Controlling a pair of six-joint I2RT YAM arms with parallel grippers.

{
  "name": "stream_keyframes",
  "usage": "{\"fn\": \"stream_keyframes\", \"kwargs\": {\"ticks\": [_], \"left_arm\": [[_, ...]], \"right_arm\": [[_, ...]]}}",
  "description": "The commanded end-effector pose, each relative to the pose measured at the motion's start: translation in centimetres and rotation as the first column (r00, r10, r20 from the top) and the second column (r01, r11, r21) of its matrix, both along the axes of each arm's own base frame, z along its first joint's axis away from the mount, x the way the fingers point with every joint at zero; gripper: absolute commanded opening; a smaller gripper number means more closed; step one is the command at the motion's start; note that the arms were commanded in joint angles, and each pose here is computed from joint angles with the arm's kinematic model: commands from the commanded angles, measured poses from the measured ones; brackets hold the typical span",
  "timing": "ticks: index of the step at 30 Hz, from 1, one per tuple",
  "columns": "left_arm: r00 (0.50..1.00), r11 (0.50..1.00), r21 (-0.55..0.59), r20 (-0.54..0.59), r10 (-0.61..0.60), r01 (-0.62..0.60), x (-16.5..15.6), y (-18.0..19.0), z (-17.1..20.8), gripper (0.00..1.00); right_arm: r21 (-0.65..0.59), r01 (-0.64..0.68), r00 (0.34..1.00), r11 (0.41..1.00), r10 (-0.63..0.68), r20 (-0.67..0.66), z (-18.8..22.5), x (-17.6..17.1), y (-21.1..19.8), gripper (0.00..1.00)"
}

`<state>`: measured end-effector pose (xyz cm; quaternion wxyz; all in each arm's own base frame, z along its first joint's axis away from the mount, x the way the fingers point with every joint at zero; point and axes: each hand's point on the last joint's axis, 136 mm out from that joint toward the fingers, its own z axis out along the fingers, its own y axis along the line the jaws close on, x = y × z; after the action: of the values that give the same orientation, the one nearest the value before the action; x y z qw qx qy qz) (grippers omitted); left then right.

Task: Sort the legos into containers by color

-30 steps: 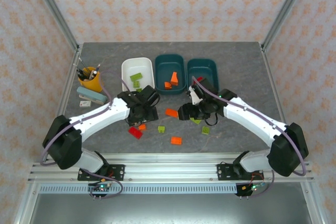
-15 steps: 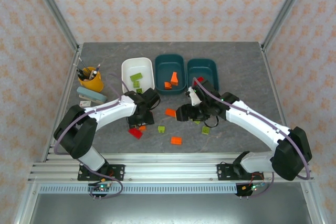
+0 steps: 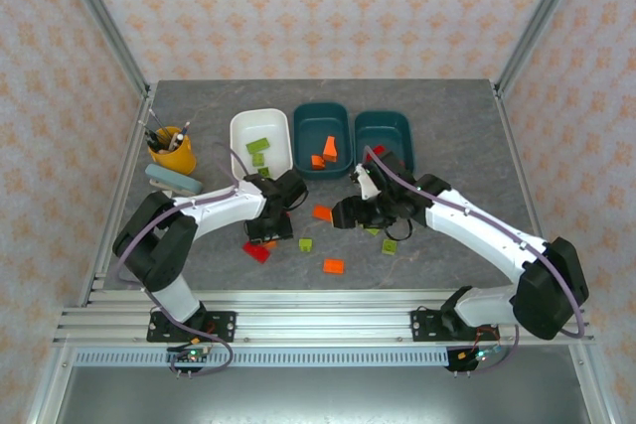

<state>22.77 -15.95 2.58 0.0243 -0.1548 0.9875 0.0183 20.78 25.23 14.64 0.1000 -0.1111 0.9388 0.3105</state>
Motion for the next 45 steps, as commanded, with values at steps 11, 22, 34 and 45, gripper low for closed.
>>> {"fn": "stream_keyframes", "kwargs": {"ticks": [11, 22, 34, 45], "left_arm": [[0.999, 0.999, -0.007, 0.034, -0.038, 0.039, 0.6, -1.8, 0.2, 0.51], [0.997, 0.997, -0.008, 0.013, -0.077, 0.077, 1.1, -2.5, -1.6, 0.49], [0.988, 0.995, -0.040, 0.129, -0.085, 0.091, 2.9, -3.1, 5.2, 0.33], [0.946, 0.987, -0.141, 0.322, -0.032, 0.082, 15.8, -5.2, 13.4, 0.33]], "right_arm": [[-0.006, -0.005, 1.000, 1.000, 0.005, -0.002, -0.4, 0.4, 0.4, 0.68], [0.054, -0.026, 1.000, 0.998, 0.026, -0.004, 0.3, 0.3, 1.4, 0.68], [0.109, 0.165, 0.973, 0.980, -0.180, 0.146, 4.7, 4.0, -0.5, 0.66], [0.442, 0.505, 0.763, 0.741, -0.623, 0.172, 11.3, 13.8, -4.6, 0.71]]}}
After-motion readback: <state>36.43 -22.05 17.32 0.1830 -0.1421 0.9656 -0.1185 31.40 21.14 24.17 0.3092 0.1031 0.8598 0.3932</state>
